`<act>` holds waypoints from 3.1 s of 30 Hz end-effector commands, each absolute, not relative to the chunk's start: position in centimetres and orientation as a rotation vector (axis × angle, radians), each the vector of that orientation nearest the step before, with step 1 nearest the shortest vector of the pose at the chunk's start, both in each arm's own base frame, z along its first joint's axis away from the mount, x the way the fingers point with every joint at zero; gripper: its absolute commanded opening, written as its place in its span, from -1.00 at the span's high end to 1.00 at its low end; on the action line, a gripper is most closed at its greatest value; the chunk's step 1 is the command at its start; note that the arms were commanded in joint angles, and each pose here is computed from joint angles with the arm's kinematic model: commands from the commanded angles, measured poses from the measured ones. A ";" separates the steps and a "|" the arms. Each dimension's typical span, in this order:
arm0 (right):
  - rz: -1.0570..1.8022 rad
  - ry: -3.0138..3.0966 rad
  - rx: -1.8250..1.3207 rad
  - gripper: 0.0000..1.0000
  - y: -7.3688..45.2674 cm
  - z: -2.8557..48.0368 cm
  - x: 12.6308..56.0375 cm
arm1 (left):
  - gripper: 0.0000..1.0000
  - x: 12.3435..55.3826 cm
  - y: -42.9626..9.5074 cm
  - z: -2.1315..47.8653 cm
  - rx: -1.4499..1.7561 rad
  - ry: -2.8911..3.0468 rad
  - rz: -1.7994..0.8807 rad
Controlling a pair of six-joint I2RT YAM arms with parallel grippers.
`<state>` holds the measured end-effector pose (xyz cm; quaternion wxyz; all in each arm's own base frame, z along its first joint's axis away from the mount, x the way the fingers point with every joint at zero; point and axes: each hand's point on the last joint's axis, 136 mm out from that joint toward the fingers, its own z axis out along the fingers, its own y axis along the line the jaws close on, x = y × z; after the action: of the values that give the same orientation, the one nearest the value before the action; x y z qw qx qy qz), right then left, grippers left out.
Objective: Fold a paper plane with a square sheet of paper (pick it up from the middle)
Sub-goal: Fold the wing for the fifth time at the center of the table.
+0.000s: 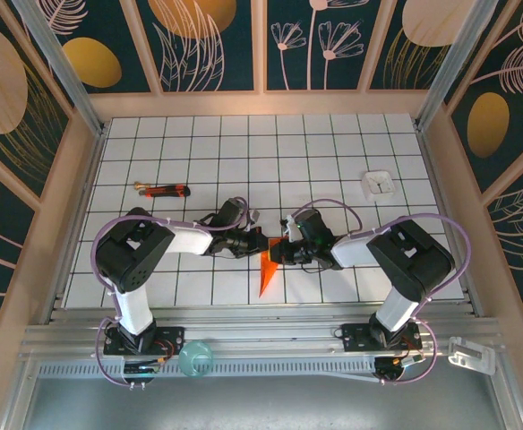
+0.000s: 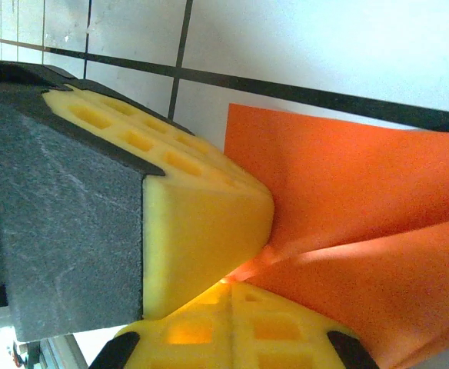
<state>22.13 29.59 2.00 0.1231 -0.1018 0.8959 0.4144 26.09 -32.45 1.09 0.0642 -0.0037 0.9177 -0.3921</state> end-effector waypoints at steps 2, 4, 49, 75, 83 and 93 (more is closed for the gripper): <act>1.199 2.643 -0.315 1.00 29.8 1.3 21.5 | 1.00 26.1 -30.2 -3.3 -0.045 2.848 -0.914; 1.169 2.657 -0.296 1.00 29.3 0.7 21.5 | 1.00 26.5 -30.3 -2.7 -0.041 2.833 -0.912; 1.042 2.722 -0.113 1.00 27.3 -1.3 21.1 | 0.09 19.5 -32.0 2.9 -0.028 2.778 -1.159; 1.049 2.686 -0.138 1.00 28.1 0.2 22.2 | 0.62 19.2 -31.8 2.2 -0.053 2.791 -1.152; 1.029 2.709 -0.118 1.00 27.6 -0.5 21.8 | 0.39 20.0 -31.9 4.9 -0.047 2.707 -1.170; 1.021 2.713 -0.121 1.00 27.4 -0.6 21.7 | 0.06 16.1 -30.4 4.2 -0.026 2.803 -1.152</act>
<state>22.73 29.40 1.93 0.1384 -0.0534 0.9035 0.4020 17.72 -31.69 5.28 0.0827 0.0043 0.9134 -0.3985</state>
